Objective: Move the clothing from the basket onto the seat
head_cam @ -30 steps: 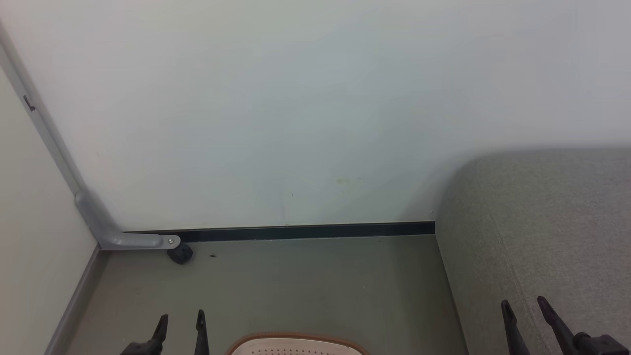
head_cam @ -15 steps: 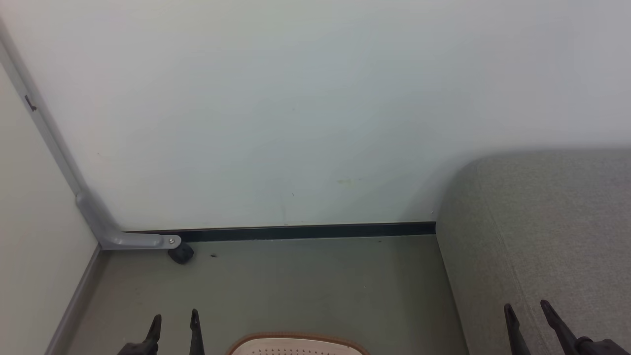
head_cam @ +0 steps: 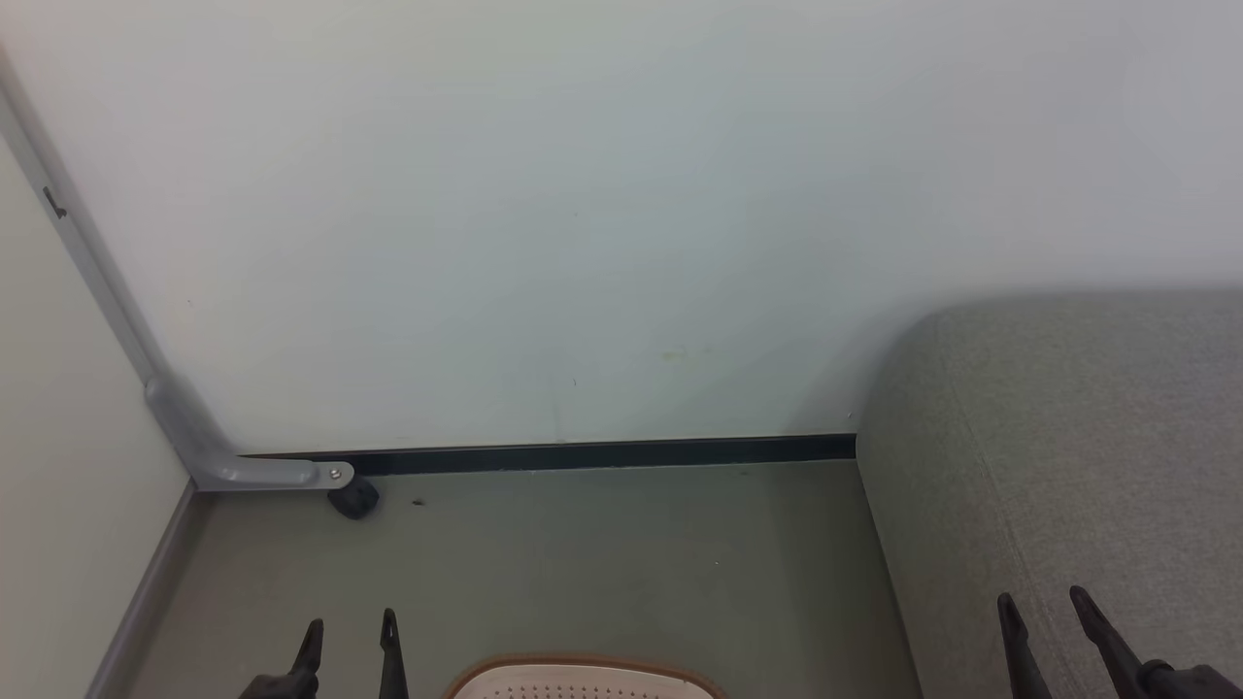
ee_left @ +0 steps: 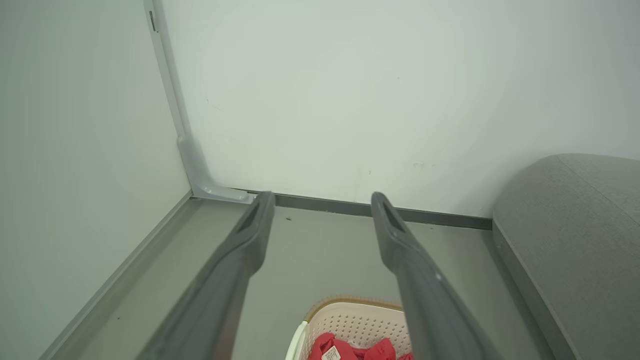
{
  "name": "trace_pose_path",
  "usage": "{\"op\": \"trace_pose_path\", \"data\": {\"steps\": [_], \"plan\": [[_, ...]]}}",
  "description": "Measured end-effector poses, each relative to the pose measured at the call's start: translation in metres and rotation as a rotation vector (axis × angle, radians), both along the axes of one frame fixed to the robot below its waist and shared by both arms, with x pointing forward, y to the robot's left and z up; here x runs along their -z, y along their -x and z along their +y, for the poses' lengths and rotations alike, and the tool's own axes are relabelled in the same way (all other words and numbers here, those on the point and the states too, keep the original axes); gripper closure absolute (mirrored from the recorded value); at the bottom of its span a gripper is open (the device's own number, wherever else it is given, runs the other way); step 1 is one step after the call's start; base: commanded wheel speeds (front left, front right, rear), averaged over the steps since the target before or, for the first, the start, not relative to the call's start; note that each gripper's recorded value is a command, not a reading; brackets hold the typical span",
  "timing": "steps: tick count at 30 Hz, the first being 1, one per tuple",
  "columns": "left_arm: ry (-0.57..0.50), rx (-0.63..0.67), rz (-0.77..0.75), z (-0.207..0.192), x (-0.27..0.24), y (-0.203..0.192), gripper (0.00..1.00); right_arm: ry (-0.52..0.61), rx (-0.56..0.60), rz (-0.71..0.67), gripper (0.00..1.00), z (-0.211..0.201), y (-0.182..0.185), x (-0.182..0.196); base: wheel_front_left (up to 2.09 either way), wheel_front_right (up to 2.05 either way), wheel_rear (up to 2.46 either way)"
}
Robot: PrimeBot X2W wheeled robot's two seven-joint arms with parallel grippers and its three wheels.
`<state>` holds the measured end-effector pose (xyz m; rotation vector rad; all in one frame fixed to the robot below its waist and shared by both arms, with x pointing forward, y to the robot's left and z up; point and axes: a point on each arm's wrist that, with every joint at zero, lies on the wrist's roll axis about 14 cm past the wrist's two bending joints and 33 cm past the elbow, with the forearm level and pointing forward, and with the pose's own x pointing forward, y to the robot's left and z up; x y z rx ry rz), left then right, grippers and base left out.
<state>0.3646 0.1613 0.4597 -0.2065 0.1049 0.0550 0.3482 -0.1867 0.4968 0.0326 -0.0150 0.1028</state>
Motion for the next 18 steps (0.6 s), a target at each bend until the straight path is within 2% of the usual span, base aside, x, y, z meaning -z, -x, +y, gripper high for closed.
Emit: {"op": "trace_pose_path", "data": {"steps": [10, 18], "plan": [[-0.003, 0.027, 0.035, -0.010, 0.011, 0.002, 0.00, -0.009, -0.001, -0.017, 0.00, 0.001, -0.003, -0.006, 0.00, 0.00, 0.00], [-0.020, 0.107, 0.153, -0.034, 0.046, 0.010, 0.00, -0.016, -0.003, -0.037, 0.00, 0.002, -0.012, -0.012, 0.00, 0.00, 0.00]]}}
